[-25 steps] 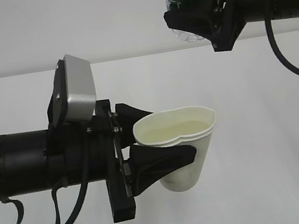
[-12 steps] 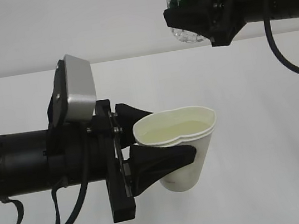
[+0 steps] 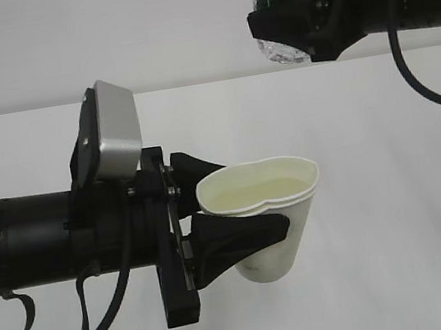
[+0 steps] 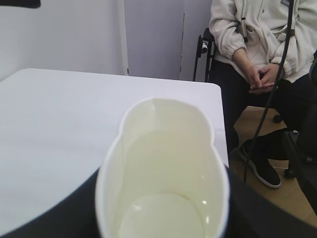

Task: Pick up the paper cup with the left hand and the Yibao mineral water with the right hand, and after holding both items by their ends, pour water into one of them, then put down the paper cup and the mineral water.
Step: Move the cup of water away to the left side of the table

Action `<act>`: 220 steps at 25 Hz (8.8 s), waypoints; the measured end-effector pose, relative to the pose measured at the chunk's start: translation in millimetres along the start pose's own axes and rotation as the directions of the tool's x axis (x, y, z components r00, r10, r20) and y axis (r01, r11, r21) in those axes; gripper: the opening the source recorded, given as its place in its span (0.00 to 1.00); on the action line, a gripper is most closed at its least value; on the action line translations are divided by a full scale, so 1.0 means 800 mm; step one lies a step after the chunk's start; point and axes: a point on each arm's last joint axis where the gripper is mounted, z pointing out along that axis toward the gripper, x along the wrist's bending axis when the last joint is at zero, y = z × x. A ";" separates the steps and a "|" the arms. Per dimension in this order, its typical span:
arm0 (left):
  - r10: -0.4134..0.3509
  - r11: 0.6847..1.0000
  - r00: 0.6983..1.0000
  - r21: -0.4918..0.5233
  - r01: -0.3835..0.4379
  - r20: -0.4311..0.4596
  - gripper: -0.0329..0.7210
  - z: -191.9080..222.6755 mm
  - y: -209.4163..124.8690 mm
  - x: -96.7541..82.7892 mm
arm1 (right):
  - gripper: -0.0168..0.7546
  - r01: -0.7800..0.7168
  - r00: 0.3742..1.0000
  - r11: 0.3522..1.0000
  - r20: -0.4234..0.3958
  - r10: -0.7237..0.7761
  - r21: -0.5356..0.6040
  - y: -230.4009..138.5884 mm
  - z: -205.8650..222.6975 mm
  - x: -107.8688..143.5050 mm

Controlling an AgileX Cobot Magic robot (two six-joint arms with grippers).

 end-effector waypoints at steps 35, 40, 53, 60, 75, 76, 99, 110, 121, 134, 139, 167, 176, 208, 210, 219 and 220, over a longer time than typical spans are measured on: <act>0.000 1.000 1.000 0.000 0.000 0.000 0.54 0.000 0.000 0.000 | 0.59 -0.100 0.960 0.983 0.273 0.054 0.156 -0.020 -0.006 -0.030; 0.000 1.000 1.000 0.000 0.000 0.000 0.54 0.000 0.000 0.000 | 0.59 -0.116 0.955 0.980 0.291 0.065 0.161 -0.021 -0.006 -0.031; 0.000 1.000 1.000 0.000 0.000 0.000 0.54 0.000 0.000 0.000 | 0.59 -0.143 0.931 0.971 0.358 0.067 0.192 -0.026 -0.010 -0.038; 0.000 1.000 1.000 0.000 0.000 0.000 0.54 0.000 0.000 0.000 | 0.59 -0.175 0.911 0.963 0.405 0.078 0.208 -0.030 -0.012 -0.042; 0.000 1.000 1.000 0.000 0.000 0.000 0.54 0.000 0.000 0.000 | 0.59 -0.240 0.873 0.947 0.475 0.115 0.212 -0.034 -0.017 -0.048; 0.000 1.000 1.000 0.000 0.000 0.000 0.54 0.000 0.000 0.000 | 0.59 -0.244 0.871 0.947 0.476 0.119 0.210 -0.034 -0.017 -0.048; 0.000 1.000 1.000 0.000 0.000 0.000 0.54 0.000 0.000 0.000 | 0.59 -0.271 0.838 0.943 0.529 0.133 0.193 -0.028 -0.027 -0.053; 0.000 1.000 1.000 0.000 0.000 0.000 0.54 0.000 0.000 0.000 | 0.59 -0.283 0.783 0.952 0.601 0.160 0.114 -0.010 -0.064 -0.071; -0.001 1.000 1.000 -0.001 0.001 -0.001 0.54 0.000 0.000 0.000 | 0.59 -0.295 0.809 0.945 0.563 0.169 0.140 -0.034 -0.072 -0.069; -0.002 1.000 1.000 -0.001 0.002 -0.002 0.54 0.000 0.000 0.000 | 0.59 -0.316 0.838 0.941 0.500 0.218 0.119 -0.064 -0.085 -0.065; -0.002 1.000 1.000 -0.001 0.002 -0.002 0.54 0.000 0.000 0.000 | 0.59 -0.311 0.844 0.945 0.487 0.224 0.104 -0.070 -0.084 -0.059; -0.003 1.000 1.000 -0.002 0.003 -0.003 0.54 0.000 0.000 0.000 | 0.59 -0.371 0.830 0.921 0.488 0.271 0.119 -0.120 -0.092 -0.028; -0.004 1.000 1.000 -0.003 0.004 -0.005 0.54 0.000 0.000 0.001 | 0.59 -0.379 0.810 0.922 0.509 0.293 0.072 -0.135 -0.103 -0.010; -0.009 1.000 1.000 -0.007 0.009 -0.011 0.54 0.000 0.001 0.001 | 0.55 -0.296 0.773 0.951 0.607 0.183 0.092 -0.135 -0.113 -0.020; -0.018 1.000 1.000 -0.014 0.018 -0.021 0.54 0.000 0.002 0.002 | 0.55 -0.296 0.774 0.951 0.607 0.182 0.092 -0.135 -0.113 -0.020; -0.049 0.998 0.997 -0.038 0.047 -0.054 0.54 0.000 0.004 0.006 | 0.55 -0.296 0.774 0.951 0.607 0.182 0.092 -0.135 -0.113 -0.020; -0.055 0.998 0.997 -0.043 0.052 -0.061 0.54 0.000 0.004 0.007 | 0.55 -0.296 0.774 0.951 0.607 0.182 0.092 -0.135 -0.113 -0.020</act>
